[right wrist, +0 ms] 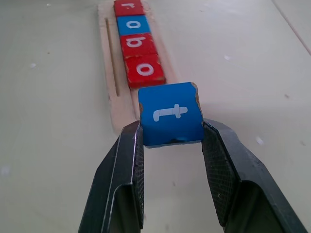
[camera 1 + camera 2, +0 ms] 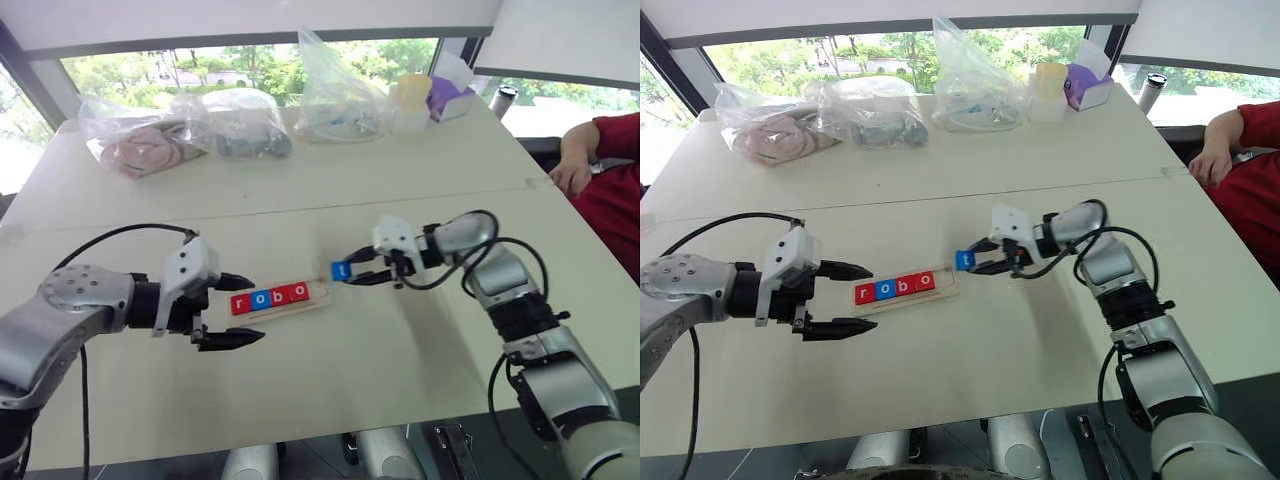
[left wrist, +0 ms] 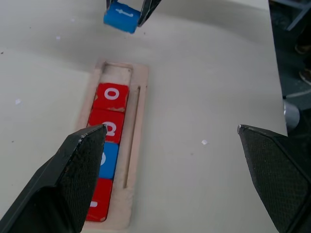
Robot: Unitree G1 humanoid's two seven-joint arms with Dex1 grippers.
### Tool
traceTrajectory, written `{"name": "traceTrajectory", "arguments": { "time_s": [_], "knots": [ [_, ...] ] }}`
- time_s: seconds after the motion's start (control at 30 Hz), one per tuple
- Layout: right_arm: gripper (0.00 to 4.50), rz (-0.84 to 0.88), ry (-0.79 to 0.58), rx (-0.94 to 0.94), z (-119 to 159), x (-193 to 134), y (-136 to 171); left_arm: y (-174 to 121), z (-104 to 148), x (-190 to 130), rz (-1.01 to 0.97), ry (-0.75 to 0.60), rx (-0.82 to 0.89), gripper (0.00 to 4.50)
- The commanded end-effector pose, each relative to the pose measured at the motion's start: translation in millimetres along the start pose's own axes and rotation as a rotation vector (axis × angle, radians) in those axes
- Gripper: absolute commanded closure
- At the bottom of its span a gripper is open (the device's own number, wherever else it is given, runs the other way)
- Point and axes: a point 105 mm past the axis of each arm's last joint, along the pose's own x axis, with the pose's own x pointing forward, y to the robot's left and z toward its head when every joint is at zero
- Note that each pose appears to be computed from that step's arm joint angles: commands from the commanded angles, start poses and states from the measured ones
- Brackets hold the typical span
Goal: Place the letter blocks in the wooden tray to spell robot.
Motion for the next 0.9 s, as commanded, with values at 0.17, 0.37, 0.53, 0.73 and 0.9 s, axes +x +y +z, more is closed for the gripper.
{"name": "traceTrajectory", "arguments": {
  "time_s": [0.17,0.37,0.53,0.73,0.9],
  "knots": [
    [3.38,0.028,0.07,-0.106,16.3,15.6,-3.4,-0.6,3.5,1.9,0.01,-0.017,0.032,0.0],
    [3.38,0.059,0.11,-0.126,14.6,23.7,-2.6,-2.3,2.4,3.9,0.024,-0.03,0.021,0.0],
    [3.38,0.066,0.143,-0.114,7.9,26.1,-4.5,-2.7,3.0,6.0,0.034,-0.042,0.017,0.0],
    [3.38,0.069,0.14,-0.092,7.5,29.2,-5.7,-2.4,3.3,7.1,0.037,-0.048,0.015,0.0],
    [3.38,0.096,0.126,-0.061,8.7,32.7,-1.2,-2.7,3.3,8.5,0.039,-0.051,0.015,0.0]
  ]
}}
